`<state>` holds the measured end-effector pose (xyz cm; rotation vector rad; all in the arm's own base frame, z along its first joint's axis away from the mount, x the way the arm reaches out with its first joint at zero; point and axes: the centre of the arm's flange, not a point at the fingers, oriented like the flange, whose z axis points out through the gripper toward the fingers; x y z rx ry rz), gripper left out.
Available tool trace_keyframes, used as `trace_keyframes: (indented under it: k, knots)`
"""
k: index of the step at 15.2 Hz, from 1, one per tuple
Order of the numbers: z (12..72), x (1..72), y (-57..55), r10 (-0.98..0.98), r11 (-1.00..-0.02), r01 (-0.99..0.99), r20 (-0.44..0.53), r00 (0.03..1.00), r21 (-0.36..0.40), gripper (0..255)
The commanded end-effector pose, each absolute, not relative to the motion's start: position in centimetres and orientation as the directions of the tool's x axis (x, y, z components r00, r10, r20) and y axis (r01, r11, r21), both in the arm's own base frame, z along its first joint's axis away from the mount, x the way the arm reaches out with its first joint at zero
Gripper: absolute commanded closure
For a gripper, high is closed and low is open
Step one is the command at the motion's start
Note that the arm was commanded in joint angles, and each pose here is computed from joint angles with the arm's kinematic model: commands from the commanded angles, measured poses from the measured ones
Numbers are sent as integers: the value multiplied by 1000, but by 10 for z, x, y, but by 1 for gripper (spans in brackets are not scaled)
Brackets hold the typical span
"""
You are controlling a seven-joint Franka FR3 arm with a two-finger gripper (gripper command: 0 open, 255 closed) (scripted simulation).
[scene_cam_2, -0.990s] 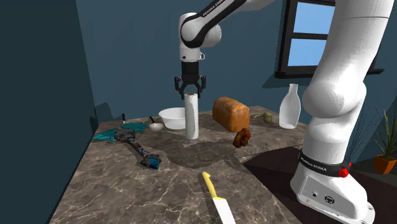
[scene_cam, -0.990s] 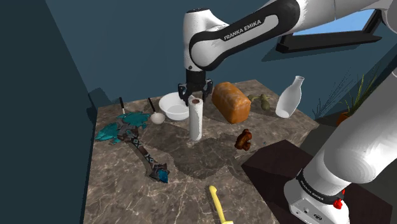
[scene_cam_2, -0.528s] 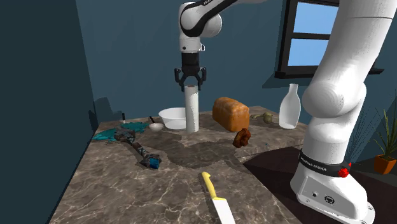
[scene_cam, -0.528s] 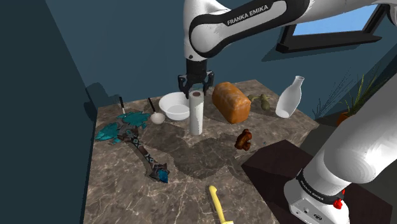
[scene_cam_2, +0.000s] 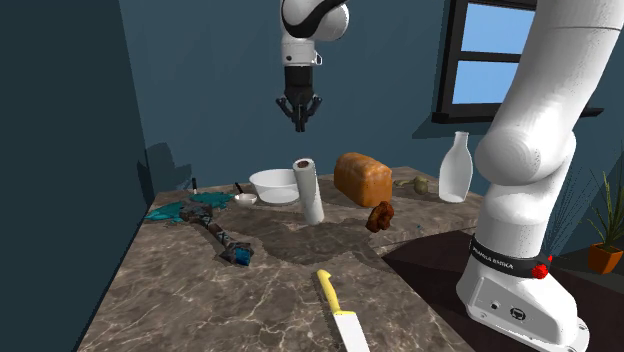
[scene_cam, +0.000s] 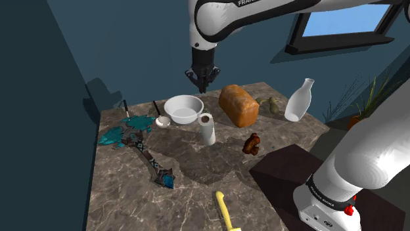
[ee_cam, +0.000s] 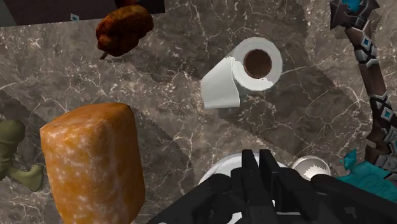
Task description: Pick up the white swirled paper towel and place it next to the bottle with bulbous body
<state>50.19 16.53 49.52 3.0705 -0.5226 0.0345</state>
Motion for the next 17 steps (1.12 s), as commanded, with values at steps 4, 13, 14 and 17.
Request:
trace_keyframes:
  k: [4,13,14,17]
  knots:
    - [507,500,165,-330,-943,-331,26,943,23,0]
    - [412,469,233,-461,-874,-438,-74,884,211,0]
    - [410,468,235,-465,-871,-440,-76,882,216,0]
    - [394,466,233,-465,-871,-440,-76,882,216,0]
